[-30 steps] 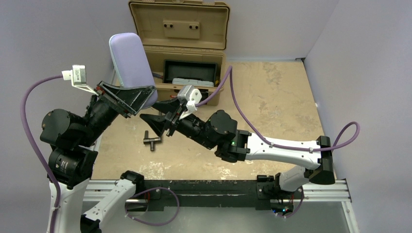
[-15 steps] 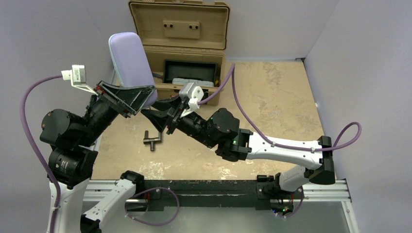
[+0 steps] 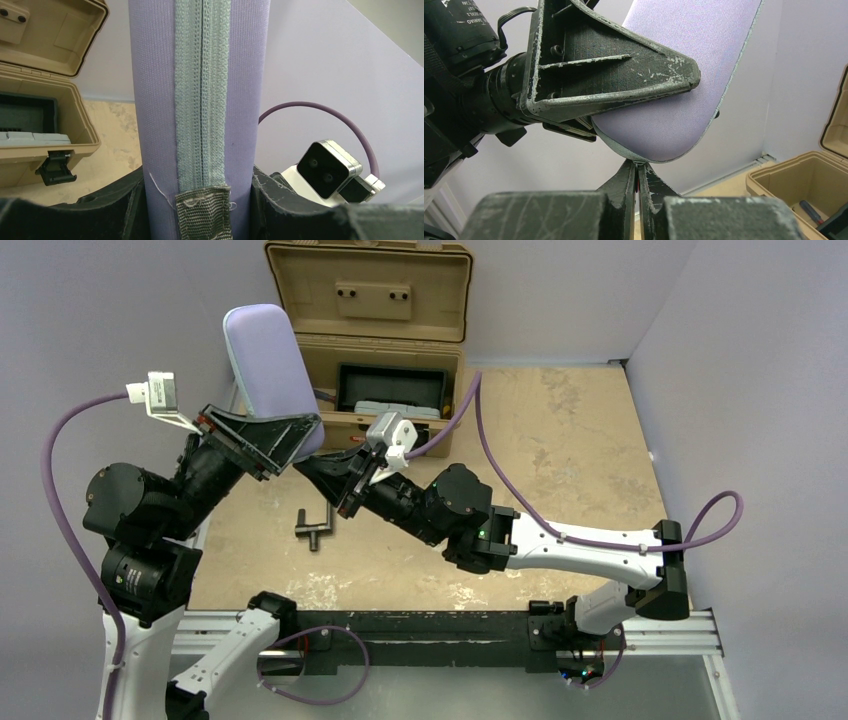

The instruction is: Open the umbrella

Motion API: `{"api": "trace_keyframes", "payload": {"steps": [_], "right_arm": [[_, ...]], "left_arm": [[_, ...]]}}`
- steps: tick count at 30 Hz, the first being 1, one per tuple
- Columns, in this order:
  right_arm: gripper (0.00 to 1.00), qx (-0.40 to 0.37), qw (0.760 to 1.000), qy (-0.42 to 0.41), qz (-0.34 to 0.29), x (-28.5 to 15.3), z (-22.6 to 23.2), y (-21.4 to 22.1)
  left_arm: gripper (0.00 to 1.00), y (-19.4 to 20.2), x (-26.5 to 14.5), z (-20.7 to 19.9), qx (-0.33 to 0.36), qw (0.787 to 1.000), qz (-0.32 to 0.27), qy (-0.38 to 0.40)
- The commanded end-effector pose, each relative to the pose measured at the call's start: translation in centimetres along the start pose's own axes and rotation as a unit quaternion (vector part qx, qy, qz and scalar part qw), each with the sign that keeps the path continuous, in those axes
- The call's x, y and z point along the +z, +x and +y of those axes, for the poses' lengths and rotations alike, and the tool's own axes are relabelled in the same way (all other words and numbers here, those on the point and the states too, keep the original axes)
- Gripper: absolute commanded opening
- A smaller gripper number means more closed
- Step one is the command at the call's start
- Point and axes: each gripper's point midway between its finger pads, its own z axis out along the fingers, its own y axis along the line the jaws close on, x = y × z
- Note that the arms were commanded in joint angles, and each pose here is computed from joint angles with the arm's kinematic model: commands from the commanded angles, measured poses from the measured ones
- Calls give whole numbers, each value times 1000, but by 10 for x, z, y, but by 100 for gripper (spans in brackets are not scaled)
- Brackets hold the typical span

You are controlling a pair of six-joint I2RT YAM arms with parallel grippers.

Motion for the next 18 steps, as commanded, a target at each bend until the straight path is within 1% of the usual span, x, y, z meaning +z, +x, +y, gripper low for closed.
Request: {"api": "trace_keyframes", "payload": {"steps": [1,4,11,18], "right_arm": [[0,-2,999,10,-41,-4,-4,-33],[0,-5,999,18,-27,-5,-8,-25],[0,-3,1000,17,-23,-16,-10,-20],[0,-5,999,38,-18,-26,-20,-15]], "left_arm": [[0,-19,-2,-25,20,998,-34,46],[0,-16,-4,-27,17,998,-25,49],[0,-4,-13,-24,10,999,5,33],[0,1,-16,-27,4,999,24,34]]}}
